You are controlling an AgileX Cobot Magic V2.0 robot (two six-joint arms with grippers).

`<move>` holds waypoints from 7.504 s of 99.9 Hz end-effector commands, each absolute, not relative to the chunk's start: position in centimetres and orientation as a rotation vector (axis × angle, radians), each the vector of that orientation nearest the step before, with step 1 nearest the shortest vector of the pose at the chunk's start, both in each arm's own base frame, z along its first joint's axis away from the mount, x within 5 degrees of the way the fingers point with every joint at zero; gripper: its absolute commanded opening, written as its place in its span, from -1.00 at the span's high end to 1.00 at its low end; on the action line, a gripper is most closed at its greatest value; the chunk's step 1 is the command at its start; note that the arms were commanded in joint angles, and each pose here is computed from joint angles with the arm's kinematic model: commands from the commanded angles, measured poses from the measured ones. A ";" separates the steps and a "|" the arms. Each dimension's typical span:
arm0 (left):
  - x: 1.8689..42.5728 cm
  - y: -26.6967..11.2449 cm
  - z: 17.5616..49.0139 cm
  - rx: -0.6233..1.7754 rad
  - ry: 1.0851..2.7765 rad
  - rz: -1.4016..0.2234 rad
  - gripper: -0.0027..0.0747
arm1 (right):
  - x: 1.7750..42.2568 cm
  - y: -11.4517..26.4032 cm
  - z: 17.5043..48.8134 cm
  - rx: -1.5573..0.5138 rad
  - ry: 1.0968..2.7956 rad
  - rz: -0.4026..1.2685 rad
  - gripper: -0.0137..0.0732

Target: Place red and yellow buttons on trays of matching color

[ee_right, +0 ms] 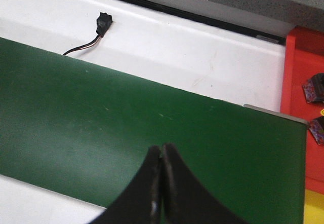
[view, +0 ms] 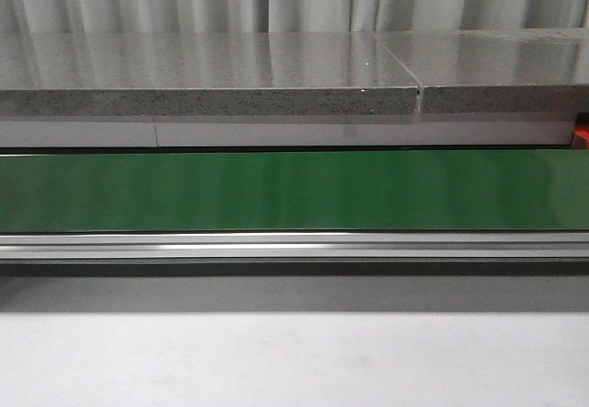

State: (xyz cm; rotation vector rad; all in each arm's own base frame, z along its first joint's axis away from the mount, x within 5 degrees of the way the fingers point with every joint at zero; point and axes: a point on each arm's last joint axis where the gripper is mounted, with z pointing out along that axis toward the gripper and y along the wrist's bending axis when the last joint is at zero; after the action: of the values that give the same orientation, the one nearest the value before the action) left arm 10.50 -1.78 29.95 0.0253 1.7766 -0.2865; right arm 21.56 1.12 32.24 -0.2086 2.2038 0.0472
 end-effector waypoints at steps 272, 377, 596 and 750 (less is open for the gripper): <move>32.0 14.5 22.4 -0.924 2.326 -0.373 -0.72 | 21.6 1.0 33.9 -0.202 2.106 0.025 0.84; 32.7 14.6 20.0 -0.968 2.376 -0.398 0.15 | 21.6 1.0 33.9 -0.202 2.106 0.025 0.84; 30.9 5.3 28.6 -0.280 2.615 -0.418 0.98 | 21.6 1.0 33.9 -0.202 2.106 0.025 0.84; 32.0 4.9 34.2 -0.200 2.462 -0.471 -0.83 | 21.6 1.0 33.9 -0.202 2.106 0.025 0.84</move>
State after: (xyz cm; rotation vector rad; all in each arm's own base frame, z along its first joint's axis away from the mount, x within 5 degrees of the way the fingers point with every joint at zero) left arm 32.20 5.41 30.59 -0.2257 2.5920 -0.4585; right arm 21.55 1.12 32.23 -0.2090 2.2052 0.0475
